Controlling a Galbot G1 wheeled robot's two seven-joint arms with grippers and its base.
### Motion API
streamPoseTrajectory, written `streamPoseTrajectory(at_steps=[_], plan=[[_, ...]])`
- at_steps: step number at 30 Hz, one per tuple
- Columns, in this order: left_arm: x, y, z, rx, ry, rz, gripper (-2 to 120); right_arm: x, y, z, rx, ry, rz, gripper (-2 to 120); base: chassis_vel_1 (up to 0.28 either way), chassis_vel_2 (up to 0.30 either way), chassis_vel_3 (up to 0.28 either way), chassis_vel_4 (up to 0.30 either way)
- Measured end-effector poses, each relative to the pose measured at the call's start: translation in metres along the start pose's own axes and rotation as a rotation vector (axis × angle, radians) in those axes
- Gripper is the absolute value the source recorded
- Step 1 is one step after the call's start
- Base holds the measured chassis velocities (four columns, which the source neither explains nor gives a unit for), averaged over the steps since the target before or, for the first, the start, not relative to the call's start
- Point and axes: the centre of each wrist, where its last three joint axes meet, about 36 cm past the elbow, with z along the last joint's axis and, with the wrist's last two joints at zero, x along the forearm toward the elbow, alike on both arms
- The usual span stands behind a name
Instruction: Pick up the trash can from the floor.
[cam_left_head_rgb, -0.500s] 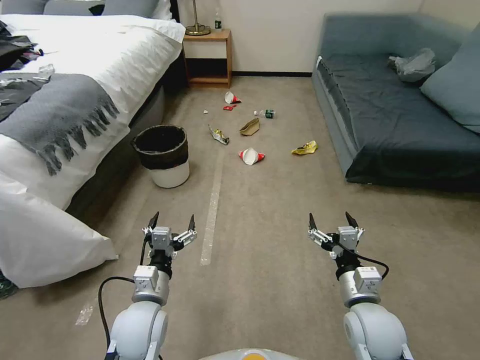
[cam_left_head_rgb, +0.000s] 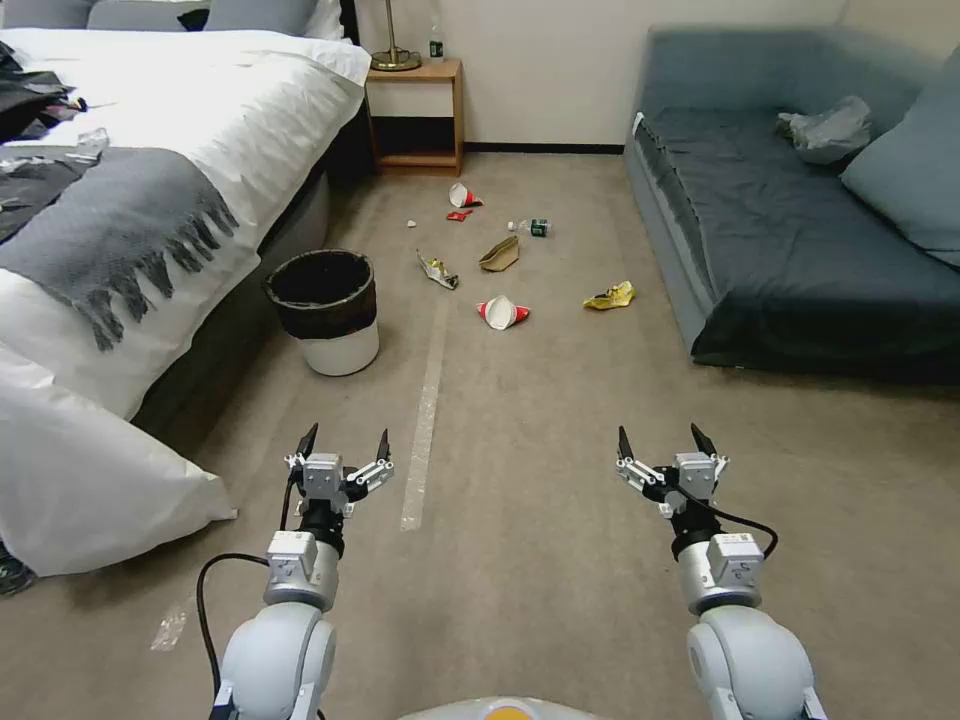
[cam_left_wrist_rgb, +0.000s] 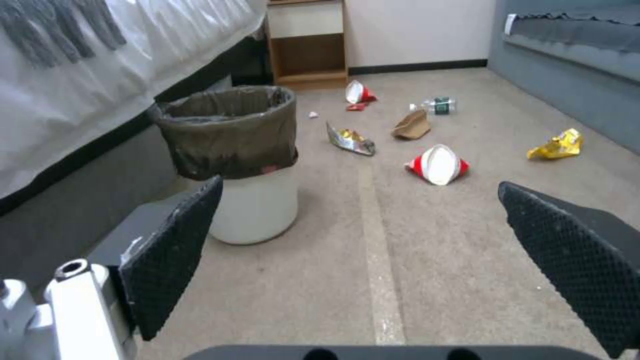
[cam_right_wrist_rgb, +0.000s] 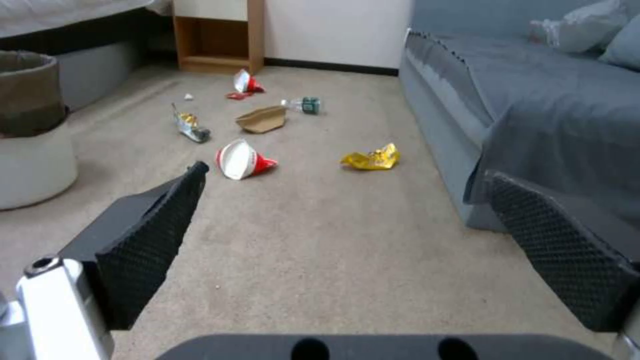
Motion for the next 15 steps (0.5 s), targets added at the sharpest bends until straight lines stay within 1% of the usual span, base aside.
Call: streamPoseTrajectory(at_steps=[13, 15], plan=[[0.002, 0.001, -0.002, 0.008, 0.000, -0.008, 100, 0.002, -0.002, -0.002, -0.004, 0.006, -0.002, 100, 0.000, 0.000, 0.000, 0.000], [0.012, 0.006, -0.016, 0.040, -0.012, -0.057, 100, 0.008, -0.013, -0.013, -0.017, 0.018, -0.008, 100, 0.000, 0.000, 0.000, 0.000]])
